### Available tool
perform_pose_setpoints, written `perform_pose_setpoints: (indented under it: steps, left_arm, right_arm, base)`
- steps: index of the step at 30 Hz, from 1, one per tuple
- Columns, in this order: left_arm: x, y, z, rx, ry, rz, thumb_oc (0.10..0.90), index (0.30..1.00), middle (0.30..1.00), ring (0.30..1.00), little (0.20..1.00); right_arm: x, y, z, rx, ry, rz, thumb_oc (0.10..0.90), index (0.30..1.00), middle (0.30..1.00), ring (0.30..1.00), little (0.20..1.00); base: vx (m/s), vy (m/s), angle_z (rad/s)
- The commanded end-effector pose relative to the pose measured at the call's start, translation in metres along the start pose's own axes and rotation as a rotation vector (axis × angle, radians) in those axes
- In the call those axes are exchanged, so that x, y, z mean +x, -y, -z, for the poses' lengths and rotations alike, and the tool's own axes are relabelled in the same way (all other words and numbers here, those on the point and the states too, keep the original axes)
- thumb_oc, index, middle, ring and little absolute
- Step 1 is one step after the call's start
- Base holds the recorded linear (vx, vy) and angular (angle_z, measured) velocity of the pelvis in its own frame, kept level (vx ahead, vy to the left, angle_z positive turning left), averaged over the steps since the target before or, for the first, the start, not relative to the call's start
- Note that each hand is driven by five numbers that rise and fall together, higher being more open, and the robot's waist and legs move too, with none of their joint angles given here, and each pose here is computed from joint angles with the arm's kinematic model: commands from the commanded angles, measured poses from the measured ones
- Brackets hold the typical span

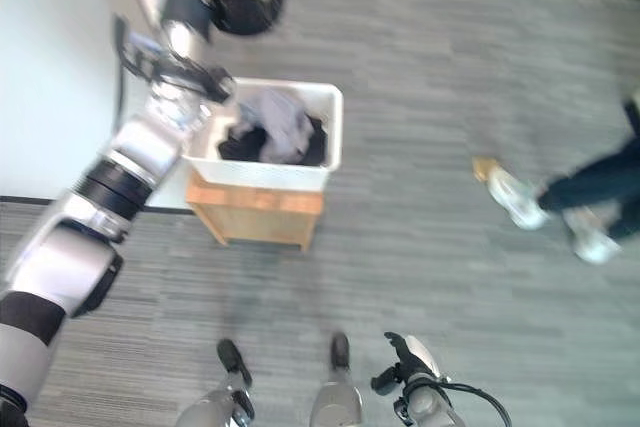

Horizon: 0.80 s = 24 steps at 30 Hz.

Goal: Pick up bed clothes into laundry basket.

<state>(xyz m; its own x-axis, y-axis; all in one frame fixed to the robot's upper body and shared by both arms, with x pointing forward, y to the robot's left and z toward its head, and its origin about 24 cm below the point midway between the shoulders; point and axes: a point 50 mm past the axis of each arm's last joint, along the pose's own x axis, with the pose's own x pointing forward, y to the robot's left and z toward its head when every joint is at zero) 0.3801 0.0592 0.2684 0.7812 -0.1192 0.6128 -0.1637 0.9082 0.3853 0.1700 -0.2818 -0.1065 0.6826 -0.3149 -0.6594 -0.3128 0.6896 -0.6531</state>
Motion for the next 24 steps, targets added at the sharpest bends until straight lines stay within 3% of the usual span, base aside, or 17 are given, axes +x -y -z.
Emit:
perform_pose_setpoints:
  steps: [1,4,9,10,11,12,14,15,19,20,21,22,24]
  left_arm:
    - [0.025,-0.02,-0.034,0.041,0.148,-0.098,0.8,0.9,0.9,0.9,0.9]
    - [0.026,-0.028,-0.019,0.153,0.11,-0.099,0.8,0.9,0.9,0.9,0.9]
    - [0.03,-0.055,0.001,0.271,0.044,-0.126,0.8,0.9,0.9,0.9,0.9]
    - [0.032,-0.062,0.002,0.336,0.05,-0.125,0.8,0.9,0.9,0.9,0.9]
    - [0.032,-0.075,0.001,0.585,0.137,-0.121,0.8,0.9,0.9,0.9,0.9]
    - [0.029,-0.083,0.007,0.719,0.16,-0.106,0.8,0.9,0.9,0.9,0.9]
    - [0.022,-0.087,0.021,0.744,0.131,-0.069,0.8,0.9,0.9,0.9,0.9]
    - [0.01,-0.096,0.038,0.663,0.061,-0.038,0.8,0.9,0.9,0.9,0.9]
    - [-0.002,-0.107,0.056,0.523,-0.044,0.0,0.8,0.9,0.9,0.9,0.9]
    - [-0.01,-0.109,0.06,0.343,-0.089,-0.007,0.8,0.9,0.9,0.9,0.9]
    - [-0.011,-0.11,0.06,0.342,-0.091,-0.009,0.8,0.9,0.9,0.9,0.9]
    - [-0.023,-0.11,0.059,0.198,-0.081,-0.027,0.8,0.9,0.9,0.9,0.9]
    - [-0.052,-0.109,0.065,0.091,-0.085,-0.019,0.8,0.9,0.9,0.9,0.9]
  right_arm:
    - [0.01,0.065,-0.01,-0.018,0.023,0.196,0.8,0.9,0.9,0.9,0.9]
    - [0.014,0.103,-0.033,-0.032,0.082,0.293,0.8,0.9,0.9,0.9,0.9]
    - [-0.007,0.208,-0.095,-0.07,0.294,0.577,0.8,0.9,0.9,0.9,0.9]
    - [-0.017,0.234,-0.111,-0.078,0.338,0.65,0.8,0.9,0.9,0.9,0.9]
    - [-0.039,0.277,-0.134,-0.084,0.41,0.774,0.8,0.9,0.9,0.9,0.9]
    - [-0.05,0.292,-0.145,-0.113,0.452,0.816,0.8,0.9,0.9,0.9,0.9]
    - [-0.058,0.3,-0.164,-0.124,0.505,0.842,0.8,0.9,0.9,0.9,0.9]
    - [-0.062,0.303,-0.186,-0.117,0.556,0.855,0.8,0.9,0.9,0.9,0.9]
    - [-0.063,0.3,-0.202,-0.144,0.584,0.842,0.8,0.9,0.9,0.9,0.9]
    - [-0.072,0.303,-0.22,-0.143,0.633,0.861,0.8,0.9,0.9,0.9,0.9]
    - [-0.072,0.303,-0.221,-0.145,0.634,0.861,0.8,0.9,0.9,0.9,0.9]
    - [-0.081,0.305,-0.23,-0.129,0.673,0.882,0.8,0.9,0.9,0.9,0.9]
    - [-0.085,0.297,-0.233,-0.105,0.721,0.889,0.8,0.9,0.9,0.9,0.9]
  base:
    - [-0.16,-0.033,0.95]
    - [-0.19,-0.115,0.65]
    - [-0.23,-0.174,0.16]
    - [-0.27,-0.213,0.27]
    - [-0.24,-0.217,0.07]
    - [-0.2,-0.166,0.0]
    - [-0.14,-0.124,-0.08]
    - [-0.14,-0.141,-0.03]
    - [-0.1,-0.106,0.07]
    - [-0.08,-0.07,0.17]
    - [-0.16,-0.121,0.12]
    - [-0.1,-0.077,0.1]
    - [-0.08,-0.078,0.26]
